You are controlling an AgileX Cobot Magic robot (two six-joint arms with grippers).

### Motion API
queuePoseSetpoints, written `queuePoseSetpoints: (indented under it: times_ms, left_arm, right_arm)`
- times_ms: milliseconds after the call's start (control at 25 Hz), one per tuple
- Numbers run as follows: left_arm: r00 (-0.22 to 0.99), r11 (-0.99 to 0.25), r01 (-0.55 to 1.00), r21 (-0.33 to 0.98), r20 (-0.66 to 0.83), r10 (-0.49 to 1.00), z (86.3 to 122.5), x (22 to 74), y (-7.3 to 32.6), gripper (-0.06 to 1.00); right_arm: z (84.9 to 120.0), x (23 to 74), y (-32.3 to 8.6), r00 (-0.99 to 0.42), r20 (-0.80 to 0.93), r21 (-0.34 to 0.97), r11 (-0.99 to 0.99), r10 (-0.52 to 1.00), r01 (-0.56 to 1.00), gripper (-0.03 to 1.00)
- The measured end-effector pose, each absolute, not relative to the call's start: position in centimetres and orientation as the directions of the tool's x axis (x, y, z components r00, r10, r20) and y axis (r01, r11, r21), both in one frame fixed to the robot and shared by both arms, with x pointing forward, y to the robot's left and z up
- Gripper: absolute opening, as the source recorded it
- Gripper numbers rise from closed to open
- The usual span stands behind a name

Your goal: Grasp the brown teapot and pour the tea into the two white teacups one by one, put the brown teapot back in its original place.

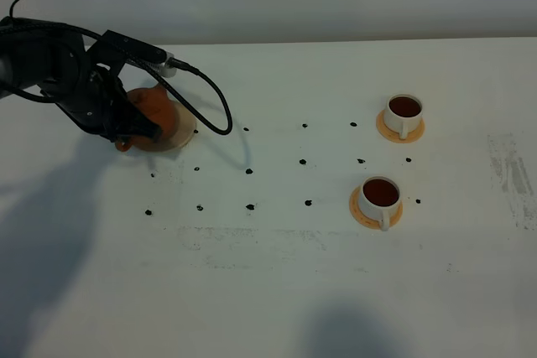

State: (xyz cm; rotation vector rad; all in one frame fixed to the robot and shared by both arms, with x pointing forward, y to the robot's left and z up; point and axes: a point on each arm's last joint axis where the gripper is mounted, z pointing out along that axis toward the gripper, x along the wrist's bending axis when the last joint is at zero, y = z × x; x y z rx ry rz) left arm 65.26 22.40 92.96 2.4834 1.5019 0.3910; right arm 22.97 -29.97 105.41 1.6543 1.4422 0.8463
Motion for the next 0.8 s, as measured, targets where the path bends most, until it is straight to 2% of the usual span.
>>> queuePoseSetpoints:
  times_ms: [320, 600, 800]
  left_arm:
    - [0.431, -0.439, 0.841, 0.316, 0.097, 0.897, 92.9, 65.2, 22.3, 0.11]
    - [0.416, -0.422, 0.85, 0.316, 0.09, 0.905, 93.7, 64.9, 22.3, 0.4]
    - [0.411, -0.417, 0.844, 0.336, 0.094, 0.907, 95.5, 64.5, 22.4, 0.47]
  right_arm:
    - [105.4, 23.0, -30.0, 0.139, -0.004, 0.875, -0.064, 0.99, 0.48, 0.22]
    - [105.4, 23.0, -30.0, 0.139, -0.004, 0.875, -0.064, 0.99, 0.48, 0.22]
    - [105.4, 23.0, -30.0, 0.139, -0.004, 0.875, -0.064, 0.99, 0.48, 0.22]
